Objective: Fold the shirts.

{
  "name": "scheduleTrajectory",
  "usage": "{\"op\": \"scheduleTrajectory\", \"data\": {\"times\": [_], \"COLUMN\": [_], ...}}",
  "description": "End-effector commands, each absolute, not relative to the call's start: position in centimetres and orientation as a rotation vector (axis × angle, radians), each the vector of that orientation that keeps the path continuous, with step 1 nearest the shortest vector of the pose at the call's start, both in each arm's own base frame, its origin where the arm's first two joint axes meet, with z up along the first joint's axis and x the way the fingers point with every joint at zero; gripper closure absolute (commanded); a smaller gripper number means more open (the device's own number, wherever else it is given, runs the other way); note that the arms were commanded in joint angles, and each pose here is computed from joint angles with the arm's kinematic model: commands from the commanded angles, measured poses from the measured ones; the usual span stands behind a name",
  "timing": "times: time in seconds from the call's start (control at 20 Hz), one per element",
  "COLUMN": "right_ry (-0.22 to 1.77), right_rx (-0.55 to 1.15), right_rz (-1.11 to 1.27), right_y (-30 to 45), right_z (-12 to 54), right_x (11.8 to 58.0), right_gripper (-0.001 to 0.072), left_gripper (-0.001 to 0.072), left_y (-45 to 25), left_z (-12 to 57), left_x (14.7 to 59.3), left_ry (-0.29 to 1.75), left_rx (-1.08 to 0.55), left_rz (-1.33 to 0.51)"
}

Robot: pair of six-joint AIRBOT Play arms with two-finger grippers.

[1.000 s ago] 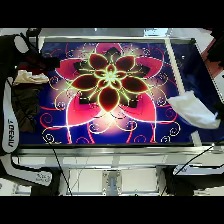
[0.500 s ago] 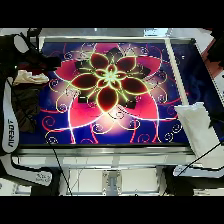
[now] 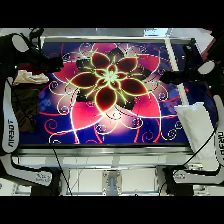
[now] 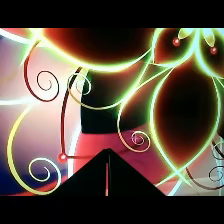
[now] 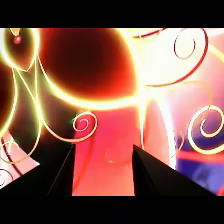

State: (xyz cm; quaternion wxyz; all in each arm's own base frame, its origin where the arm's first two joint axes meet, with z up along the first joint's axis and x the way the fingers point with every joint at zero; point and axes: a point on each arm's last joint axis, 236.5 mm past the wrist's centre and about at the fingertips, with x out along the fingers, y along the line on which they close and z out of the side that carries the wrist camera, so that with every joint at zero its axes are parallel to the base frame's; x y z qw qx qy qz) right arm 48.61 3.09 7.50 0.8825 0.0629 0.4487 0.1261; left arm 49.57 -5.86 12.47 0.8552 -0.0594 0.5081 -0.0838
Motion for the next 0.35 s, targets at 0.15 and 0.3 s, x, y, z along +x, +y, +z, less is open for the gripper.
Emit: {"op": "scheduleTrajectory", "data": {"times": [0.15,0.3], "right_ry": [0.866,0.865], "right_rx": [-0.167,-0.168], "right_rz": [0.262,0.261], "right_y": [4.92,4.89], "right_z": [7.72,7.71], "right_x": [49.99,50.02], "right_gripper": [0.0295,0.0295], "left_gripper": [0.0688,0.0688], "left_y": [-6.15,-6.34], "left_z": [12.45,12.23], "left_x": [49.3,48.77], "left_ry": [1.079,1.103], "left_rx": [-0.132,-0.136], "left_rz": [-0.188,-0.196]}}
